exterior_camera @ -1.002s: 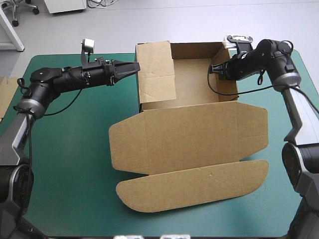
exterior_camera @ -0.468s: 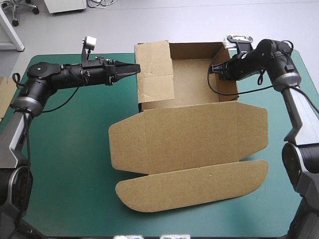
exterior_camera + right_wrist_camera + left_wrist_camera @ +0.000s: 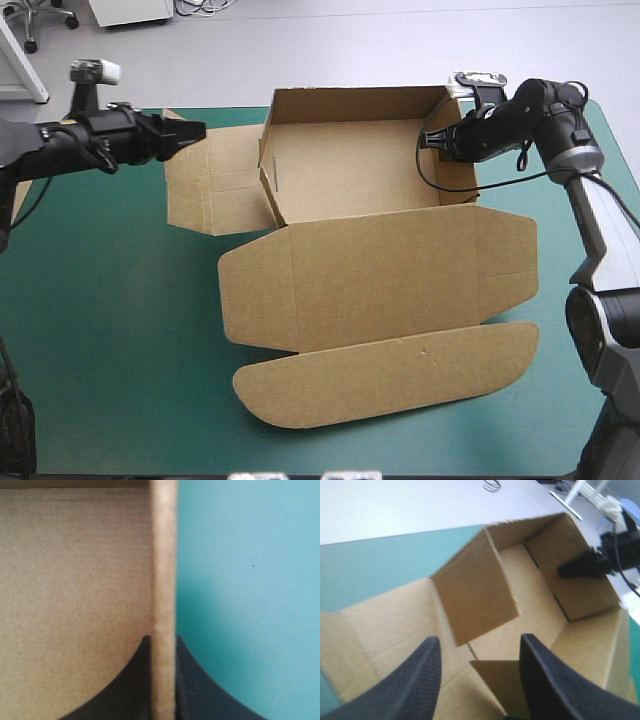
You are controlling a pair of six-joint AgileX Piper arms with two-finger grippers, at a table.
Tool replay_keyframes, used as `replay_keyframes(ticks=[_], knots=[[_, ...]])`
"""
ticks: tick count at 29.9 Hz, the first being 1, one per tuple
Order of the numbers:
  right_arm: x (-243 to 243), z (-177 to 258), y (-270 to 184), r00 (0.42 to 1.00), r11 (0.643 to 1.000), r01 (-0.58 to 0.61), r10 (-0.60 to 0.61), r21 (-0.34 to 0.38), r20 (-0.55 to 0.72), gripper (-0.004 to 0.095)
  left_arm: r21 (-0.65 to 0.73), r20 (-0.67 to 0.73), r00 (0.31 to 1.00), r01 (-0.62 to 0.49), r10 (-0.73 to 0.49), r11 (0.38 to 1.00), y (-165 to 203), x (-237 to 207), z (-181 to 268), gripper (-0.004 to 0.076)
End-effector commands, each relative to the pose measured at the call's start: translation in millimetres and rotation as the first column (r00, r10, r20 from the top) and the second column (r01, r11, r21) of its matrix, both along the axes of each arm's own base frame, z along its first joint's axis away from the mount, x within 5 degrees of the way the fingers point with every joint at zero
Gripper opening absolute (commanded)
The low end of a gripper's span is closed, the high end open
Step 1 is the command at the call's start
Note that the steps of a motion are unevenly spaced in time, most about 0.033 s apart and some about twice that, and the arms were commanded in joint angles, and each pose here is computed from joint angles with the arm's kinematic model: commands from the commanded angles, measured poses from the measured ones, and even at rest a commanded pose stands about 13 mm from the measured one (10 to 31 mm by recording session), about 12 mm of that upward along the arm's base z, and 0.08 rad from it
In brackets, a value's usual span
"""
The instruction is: Fold the box
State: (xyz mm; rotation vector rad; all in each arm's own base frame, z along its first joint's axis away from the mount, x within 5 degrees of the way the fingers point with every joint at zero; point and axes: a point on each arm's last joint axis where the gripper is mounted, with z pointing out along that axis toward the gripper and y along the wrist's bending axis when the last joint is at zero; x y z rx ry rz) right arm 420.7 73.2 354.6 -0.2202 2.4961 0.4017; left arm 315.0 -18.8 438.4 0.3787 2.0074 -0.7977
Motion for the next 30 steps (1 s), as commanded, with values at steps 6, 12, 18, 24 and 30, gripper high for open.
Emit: replay_keyframes(ticks=[6, 12, 18, 24, 30], knots=[[-11, 36, 0, 0.994, 0.998, 0.01, -0.017, 0.061, 0.109, -0.0012, 0.086, 0.079, 0.935, -0.352, 0.345, 0.932, 78, -27, 25, 0.0356], [-11, 36, 0, 0.994, 0.998, 0.01, -0.016, 0.063, 0.109, -0.0013, 0.195, -0.049, 0.846, -0.513, 0.53, 0.836, 117, -7, -8, 0.0356], [-11, 36, 0, 0.993, 0.998, 0.012, -0.02, 0.066, 0.117, -0.0013, 0.157, -0.214, 0.882, -0.393, 0.419, 0.906, 107, 24, -46, 0.0355], [-10, 36, 1, 0.993, 0.997, 0.012, -0.02, 0.071, 0.119, -0.0013, 0.115, -0.299, 0.873, -0.367, 0.384, 0.923, 104, 48, -98, 0.0323], [-10, 37, 1, 0.993, 0.997, 0.011, -0.021, 0.079, 0.12, -0.0013, -0.115, -0.393, 0.887, -0.309, 0.243, 0.944, 78, 46, -159, 0.0316]])
